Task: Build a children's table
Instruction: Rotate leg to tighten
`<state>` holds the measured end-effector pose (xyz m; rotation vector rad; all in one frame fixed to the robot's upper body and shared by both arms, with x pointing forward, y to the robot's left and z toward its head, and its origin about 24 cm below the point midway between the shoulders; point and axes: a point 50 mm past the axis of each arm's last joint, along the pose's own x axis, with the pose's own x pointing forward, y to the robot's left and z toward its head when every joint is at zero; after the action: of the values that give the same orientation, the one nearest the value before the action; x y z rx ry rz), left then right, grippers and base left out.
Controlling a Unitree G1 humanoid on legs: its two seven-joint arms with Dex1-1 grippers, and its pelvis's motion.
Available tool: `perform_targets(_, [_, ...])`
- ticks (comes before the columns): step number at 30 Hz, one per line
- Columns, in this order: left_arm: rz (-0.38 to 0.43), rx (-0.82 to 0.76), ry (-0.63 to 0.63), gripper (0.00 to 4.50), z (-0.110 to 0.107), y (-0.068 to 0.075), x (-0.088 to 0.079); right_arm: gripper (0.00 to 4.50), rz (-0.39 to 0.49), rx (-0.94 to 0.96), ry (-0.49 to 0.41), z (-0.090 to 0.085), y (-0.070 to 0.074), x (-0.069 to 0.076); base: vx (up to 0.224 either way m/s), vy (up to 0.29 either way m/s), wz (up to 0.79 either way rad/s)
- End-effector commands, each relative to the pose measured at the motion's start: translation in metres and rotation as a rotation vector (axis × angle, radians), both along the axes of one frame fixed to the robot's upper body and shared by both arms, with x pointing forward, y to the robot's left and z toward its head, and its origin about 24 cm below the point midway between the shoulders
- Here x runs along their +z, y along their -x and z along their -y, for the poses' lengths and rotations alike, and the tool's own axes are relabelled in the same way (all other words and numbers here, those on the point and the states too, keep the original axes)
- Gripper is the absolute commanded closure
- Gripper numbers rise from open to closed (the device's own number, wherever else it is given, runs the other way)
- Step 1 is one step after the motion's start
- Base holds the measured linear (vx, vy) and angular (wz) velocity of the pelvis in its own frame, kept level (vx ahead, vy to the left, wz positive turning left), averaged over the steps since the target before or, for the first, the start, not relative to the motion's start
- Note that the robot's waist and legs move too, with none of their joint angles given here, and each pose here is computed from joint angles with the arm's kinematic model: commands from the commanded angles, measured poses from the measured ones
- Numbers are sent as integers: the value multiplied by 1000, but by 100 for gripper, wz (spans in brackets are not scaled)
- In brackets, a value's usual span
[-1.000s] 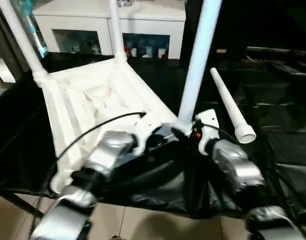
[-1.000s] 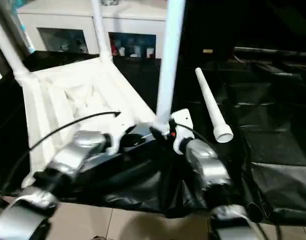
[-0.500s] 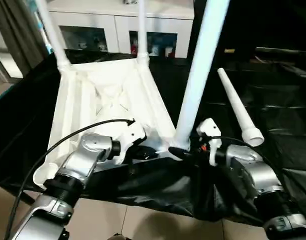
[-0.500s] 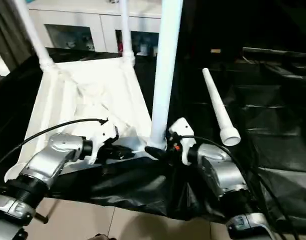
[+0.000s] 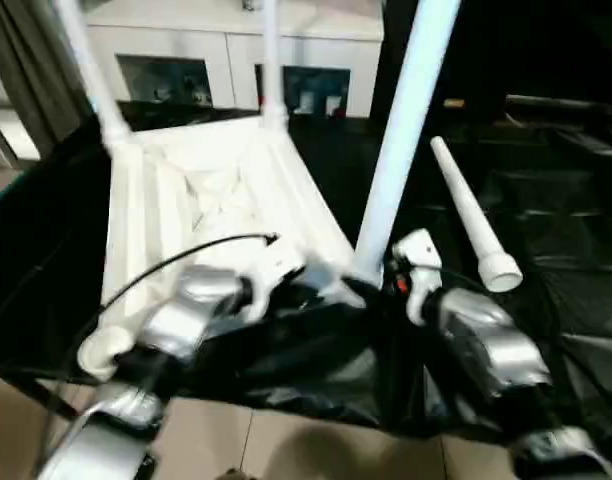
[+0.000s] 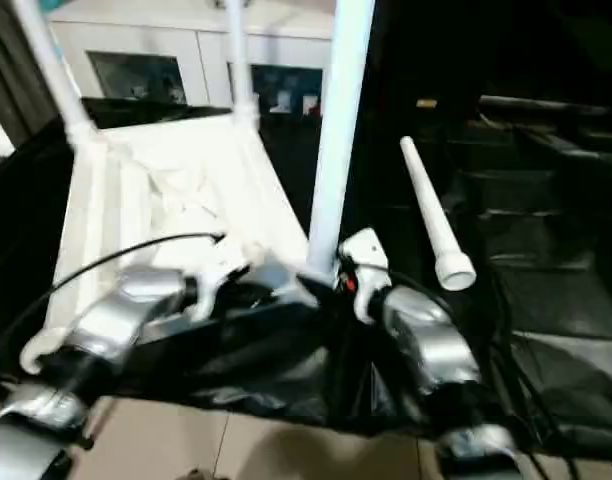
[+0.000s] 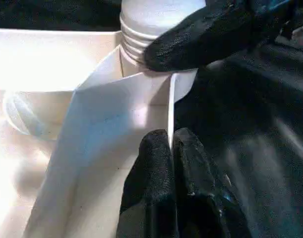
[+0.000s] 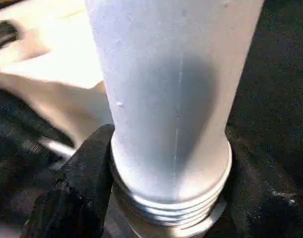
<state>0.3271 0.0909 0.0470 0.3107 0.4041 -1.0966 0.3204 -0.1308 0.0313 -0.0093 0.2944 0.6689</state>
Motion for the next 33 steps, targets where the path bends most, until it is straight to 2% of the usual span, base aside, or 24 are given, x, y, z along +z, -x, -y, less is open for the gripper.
perform_targets(1, [56, 140, 22, 450, 13, -15, 9, 178, -104, -110, 25, -11, 4, -24, 0, 0, 0])
perform_targets(3, [58, 172, 26, 450, 17, -18, 10, 178, -113, -153, 25, -13, 3, -27, 0, 0, 0])
perform_targets(5, [60, 214, 47, 450, 32, -20, 12, 178, -140, -188, -20, -31, 0, -28, 0, 0, 0])
perform_targets(6, [60, 207, 63, 450, 41, -19, 13, 143, -142, -169, -56, -41, 0, -26, 0, 0, 0])
perform_targets(7, [60, 207, 63, 450, 41, -19, 13, 143, -142, -169, -56, -41, 0, -26, 0, 0, 0])
perform_targets(9, [59, 182, 67, 450, 44, -17, 13, 105, -136, -134, -91, -45, -1, -22, 0, 0, 0])
perform_targets(11, [58, 172, 66, 450, 44, -16, 12, 87, -126, -112, -97, -46, -1, -20, 0, 0, 0])
perform_targets(16, [53, 129, 47, 450, 30, -13, 6, 87, -60, 16, -69, -32, 1, -11, 0, 0, 0])
perform_targets(19, [38, 7, 61, 450, 19, -3, 5, 87, -39, 165, -48, -15, 8, -5, 0, 0, 0])
perform_targets(26, [-12, -175, 58, 450, -4, 15, 7, 87, -37, 310, -22, 7, 16, 4, 0, 0, 0])
perform_targets(30, [-28, -207, 46, 450, -19, 18, 9, 87, -59, 387, -8, 14, 22, 5, 0, 0, 0])
perform_targets(33, [-35, -218, 44, 450, -24, 20, 10, 87, -63, 404, -23, 13, 24, 6, 0, 0, 0])
